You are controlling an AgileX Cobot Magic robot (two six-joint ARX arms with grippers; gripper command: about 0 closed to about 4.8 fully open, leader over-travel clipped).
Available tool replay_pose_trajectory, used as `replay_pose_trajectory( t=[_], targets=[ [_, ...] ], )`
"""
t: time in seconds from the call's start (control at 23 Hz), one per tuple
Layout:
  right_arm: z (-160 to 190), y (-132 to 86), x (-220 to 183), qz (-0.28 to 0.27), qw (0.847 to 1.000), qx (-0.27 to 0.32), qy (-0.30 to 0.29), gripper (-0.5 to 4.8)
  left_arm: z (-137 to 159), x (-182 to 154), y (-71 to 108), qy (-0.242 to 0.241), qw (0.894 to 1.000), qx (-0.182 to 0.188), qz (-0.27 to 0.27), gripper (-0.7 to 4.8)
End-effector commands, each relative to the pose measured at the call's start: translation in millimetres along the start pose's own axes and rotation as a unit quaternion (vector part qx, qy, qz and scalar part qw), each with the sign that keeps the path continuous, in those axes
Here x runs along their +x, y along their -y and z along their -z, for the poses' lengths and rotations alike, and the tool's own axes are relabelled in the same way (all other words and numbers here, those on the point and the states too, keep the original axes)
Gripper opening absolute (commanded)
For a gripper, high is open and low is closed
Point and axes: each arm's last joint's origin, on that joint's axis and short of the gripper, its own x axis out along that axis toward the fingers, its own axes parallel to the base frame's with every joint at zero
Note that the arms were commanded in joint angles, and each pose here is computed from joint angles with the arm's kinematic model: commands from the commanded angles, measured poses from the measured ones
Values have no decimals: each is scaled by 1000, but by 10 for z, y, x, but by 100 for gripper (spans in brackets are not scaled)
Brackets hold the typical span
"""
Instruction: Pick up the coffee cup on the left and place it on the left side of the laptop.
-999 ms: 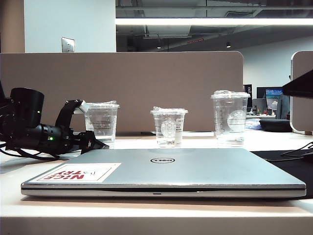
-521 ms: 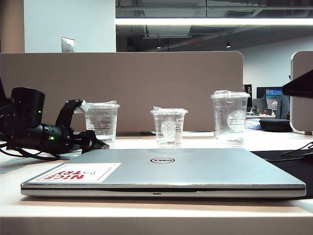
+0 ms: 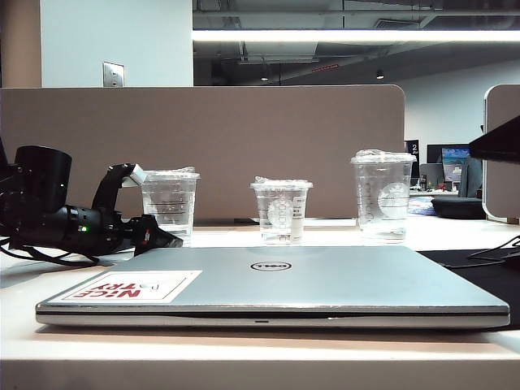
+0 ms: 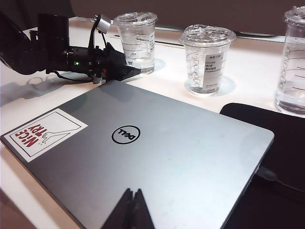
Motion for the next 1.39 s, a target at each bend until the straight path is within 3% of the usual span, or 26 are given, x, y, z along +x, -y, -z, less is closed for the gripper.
replay_pose_trajectory(
  t=[0.04, 0.26, 0.65, 1.39],
  targets=[
    [2, -1, 3, 0, 1000, 0, 4, -4, -44, 13, 20, 21, 1000, 13, 11, 479],
    [2, -1, 3, 0, 1000, 0, 4, -4, -74, 12, 17, 34, 999, 24, 9, 479],
    [2, -1, 3, 0, 1000, 0, 4, -4, 149, 49, 25, 63, 998, 18, 14, 479],
    [2, -1, 3, 0, 1000, 0, 4, -5, 162, 87, -1, 60, 998, 20, 15, 479]
  ],
)
